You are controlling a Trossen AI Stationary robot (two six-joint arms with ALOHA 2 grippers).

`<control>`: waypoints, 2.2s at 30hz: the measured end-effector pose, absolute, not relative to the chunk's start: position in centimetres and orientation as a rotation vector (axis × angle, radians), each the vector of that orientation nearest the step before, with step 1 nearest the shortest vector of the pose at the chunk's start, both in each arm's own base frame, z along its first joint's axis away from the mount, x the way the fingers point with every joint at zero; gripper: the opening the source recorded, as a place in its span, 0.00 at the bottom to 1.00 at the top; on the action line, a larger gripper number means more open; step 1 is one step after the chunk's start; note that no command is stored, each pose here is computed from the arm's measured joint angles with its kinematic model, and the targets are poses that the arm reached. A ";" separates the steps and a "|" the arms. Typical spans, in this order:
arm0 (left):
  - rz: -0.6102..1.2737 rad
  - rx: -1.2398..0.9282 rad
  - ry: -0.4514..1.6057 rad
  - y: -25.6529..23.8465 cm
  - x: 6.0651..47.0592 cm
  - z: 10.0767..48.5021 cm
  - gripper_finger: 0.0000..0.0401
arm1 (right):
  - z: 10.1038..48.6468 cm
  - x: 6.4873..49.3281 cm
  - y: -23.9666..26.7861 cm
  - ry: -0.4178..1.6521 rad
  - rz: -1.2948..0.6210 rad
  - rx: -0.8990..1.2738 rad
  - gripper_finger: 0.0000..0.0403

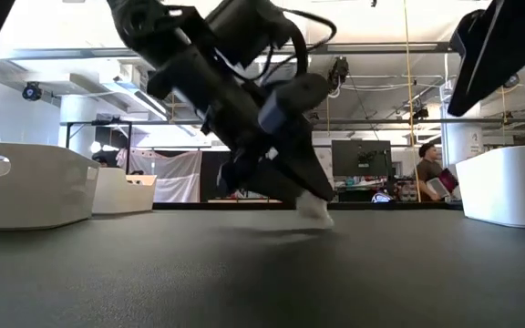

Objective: Sort produce into baskets
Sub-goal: Put the white garlic into the bottom white bin

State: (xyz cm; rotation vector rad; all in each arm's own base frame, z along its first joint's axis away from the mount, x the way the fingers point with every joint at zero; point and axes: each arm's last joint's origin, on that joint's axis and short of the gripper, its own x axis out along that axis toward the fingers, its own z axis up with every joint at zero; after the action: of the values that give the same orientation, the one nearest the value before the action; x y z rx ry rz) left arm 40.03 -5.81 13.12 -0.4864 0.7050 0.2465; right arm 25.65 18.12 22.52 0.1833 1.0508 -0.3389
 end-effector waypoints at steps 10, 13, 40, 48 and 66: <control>0.224 -0.415 0.687 -5.4 38.9 16.8 0.63 | 22.2 27.4 16.1 1.073 -0.340 0.134 0.81; 0.264 -0.366 0.675 -5.3 37.3 20.0 0.65 | 22.3 28.6 15.1 1.033 -0.309 0.117 0.80; 0.420 -0.452 0.377 -9.3 22.6 25.7 0.59 | 13.3 37.0 6.1 1.121 -0.262 0.205 0.54; 0.418 -0.424 0.366 -9.2 22.6 25.4 0.59 | 14.2 37.0 6.0 1.129 -0.303 0.242 0.32; 0.232 -0.186 0.337 -8.3 19.0 33.5 0.59 | 29.9 25.7 4.0 1.101 -0.793 0.440 0.22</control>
State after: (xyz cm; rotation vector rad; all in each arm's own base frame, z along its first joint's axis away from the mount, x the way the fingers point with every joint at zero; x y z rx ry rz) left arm 19.01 -8.31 33.49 -0.1863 0.3373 0.2317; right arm 25.74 4.05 29.94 0.4404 1.1010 -0.7927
